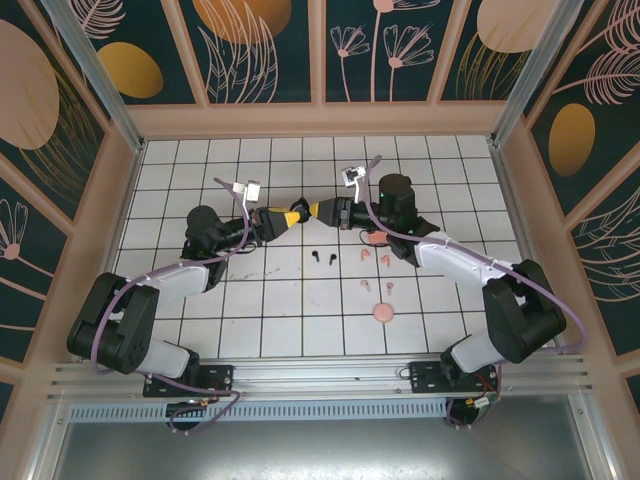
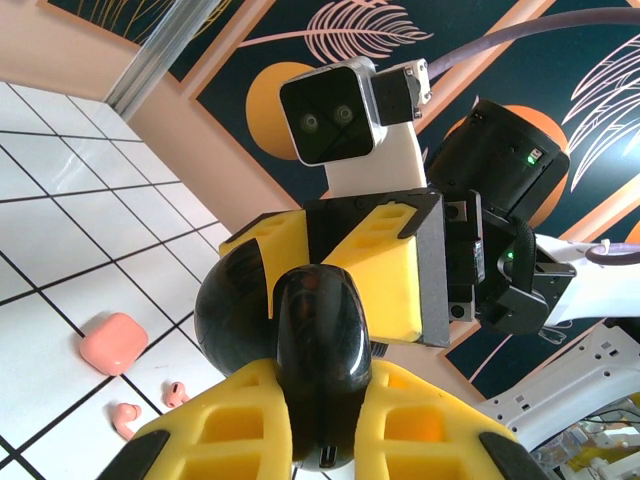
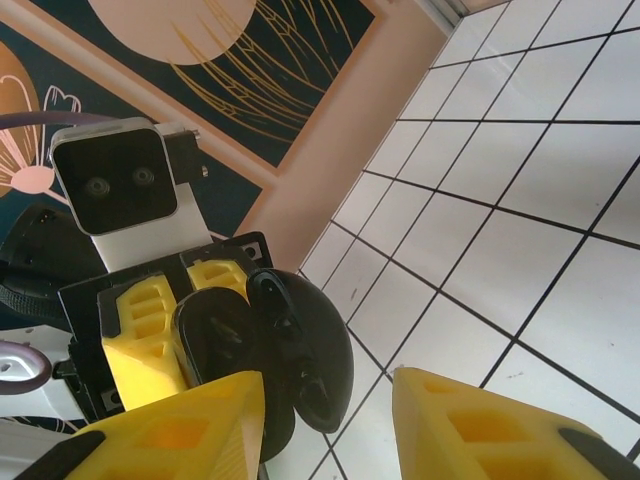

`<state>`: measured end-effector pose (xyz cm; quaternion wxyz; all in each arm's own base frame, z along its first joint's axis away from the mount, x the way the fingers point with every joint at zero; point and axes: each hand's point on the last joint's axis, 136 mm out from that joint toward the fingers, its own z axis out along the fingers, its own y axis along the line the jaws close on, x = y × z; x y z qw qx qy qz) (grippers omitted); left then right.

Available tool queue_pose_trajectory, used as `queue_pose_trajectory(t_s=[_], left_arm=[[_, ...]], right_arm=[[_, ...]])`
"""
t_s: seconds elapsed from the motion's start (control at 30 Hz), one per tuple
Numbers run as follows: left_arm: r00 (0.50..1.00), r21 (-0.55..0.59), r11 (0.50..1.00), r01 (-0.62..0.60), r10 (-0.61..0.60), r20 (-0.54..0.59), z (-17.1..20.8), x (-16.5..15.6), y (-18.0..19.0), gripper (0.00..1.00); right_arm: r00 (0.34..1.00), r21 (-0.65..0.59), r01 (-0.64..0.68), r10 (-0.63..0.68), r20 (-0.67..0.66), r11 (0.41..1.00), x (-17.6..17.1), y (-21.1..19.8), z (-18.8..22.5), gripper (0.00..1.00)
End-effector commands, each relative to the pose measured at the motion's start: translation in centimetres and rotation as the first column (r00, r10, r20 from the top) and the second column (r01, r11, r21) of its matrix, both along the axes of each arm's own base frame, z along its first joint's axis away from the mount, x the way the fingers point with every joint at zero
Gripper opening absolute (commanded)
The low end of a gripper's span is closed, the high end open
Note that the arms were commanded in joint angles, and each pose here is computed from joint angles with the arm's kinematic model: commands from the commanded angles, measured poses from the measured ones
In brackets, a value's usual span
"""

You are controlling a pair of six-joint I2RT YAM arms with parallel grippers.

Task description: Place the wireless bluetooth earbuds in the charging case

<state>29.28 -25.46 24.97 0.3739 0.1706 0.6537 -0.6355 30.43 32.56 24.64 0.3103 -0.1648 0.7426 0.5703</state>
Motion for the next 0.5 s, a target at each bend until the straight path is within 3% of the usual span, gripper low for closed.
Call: queue_pose_trajectory(t_s=[0.0, 0.47], left_arm=[[0.998, -0.021, 1.000, 0.022, -0.021, 0.055, 1.41, -0.27, -0.23, 0.00], [0.998, -0.026, 0.999, 0.020, -0.018, 0.061, 1.70, -0.26, -0.26, 0.00]], right_arm=[[0.998, 0.037, -0.044, 0.043, 0.036, 0.998, -0.17, 0.97, 1.54, 0.38], [0.998, 0.038, -0.057, 0.056, 0.020, 0.998, -0.12, 1.59, 0.91, 0.25]])
